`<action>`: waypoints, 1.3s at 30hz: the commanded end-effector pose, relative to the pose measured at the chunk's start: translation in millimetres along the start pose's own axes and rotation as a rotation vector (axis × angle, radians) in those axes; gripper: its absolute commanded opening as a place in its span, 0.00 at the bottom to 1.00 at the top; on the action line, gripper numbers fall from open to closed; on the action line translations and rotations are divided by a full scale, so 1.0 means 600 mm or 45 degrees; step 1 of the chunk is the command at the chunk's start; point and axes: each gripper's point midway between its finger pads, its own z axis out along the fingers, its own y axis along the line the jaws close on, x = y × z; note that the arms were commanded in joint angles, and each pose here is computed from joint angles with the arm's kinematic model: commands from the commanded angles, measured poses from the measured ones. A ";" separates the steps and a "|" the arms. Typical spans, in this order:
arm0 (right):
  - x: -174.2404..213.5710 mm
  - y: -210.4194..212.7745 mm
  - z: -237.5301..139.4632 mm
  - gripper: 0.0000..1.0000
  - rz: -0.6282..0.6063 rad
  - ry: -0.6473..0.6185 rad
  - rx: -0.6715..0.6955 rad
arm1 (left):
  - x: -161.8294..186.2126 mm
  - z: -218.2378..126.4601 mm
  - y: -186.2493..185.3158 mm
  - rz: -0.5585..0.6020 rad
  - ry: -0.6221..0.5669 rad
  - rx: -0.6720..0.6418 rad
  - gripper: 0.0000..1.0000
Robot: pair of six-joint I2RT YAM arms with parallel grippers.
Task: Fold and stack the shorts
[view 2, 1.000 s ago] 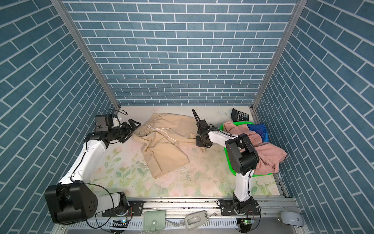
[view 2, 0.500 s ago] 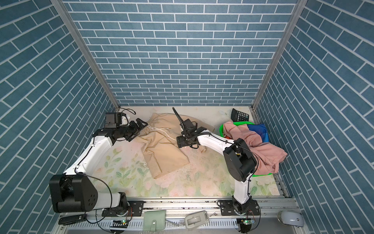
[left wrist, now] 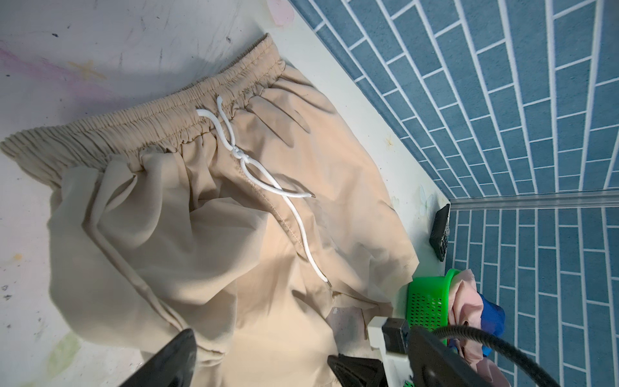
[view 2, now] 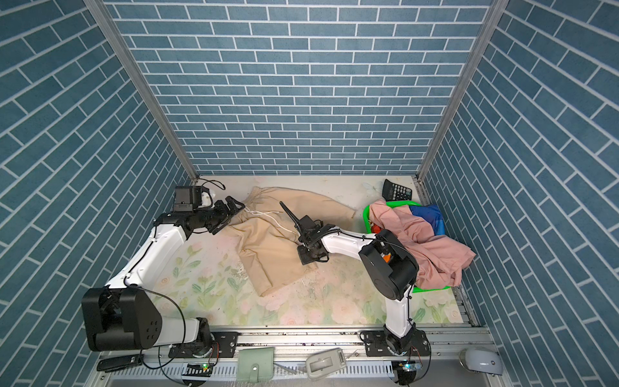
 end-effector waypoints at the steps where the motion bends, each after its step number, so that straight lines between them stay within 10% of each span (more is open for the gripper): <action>1: 0.025 -0.112 -0.020 0.00 0.049 0.076 0.222 | -0.008 -0.003 -0.006 0.031 -0.001 -0.002 0.99; 9: -0.018 -0.184 -0.077 0.09 0.073 0.045 0.333 | -0.065 0.039 -0.023 0.046 0.006 -0.022 1.00; 23: -0.068 -0.144 -0.120 0.72 0.121 -0.135 0.182 | -0.200 0.271 -0.032 0.375 0.136 -0.237 0.99; 39: -0.055 -0.123 -0.116 0.77 0.172 -0.190 0.059 | -0.202 0.409 0.000 0.583 0.190 -0.167 0.93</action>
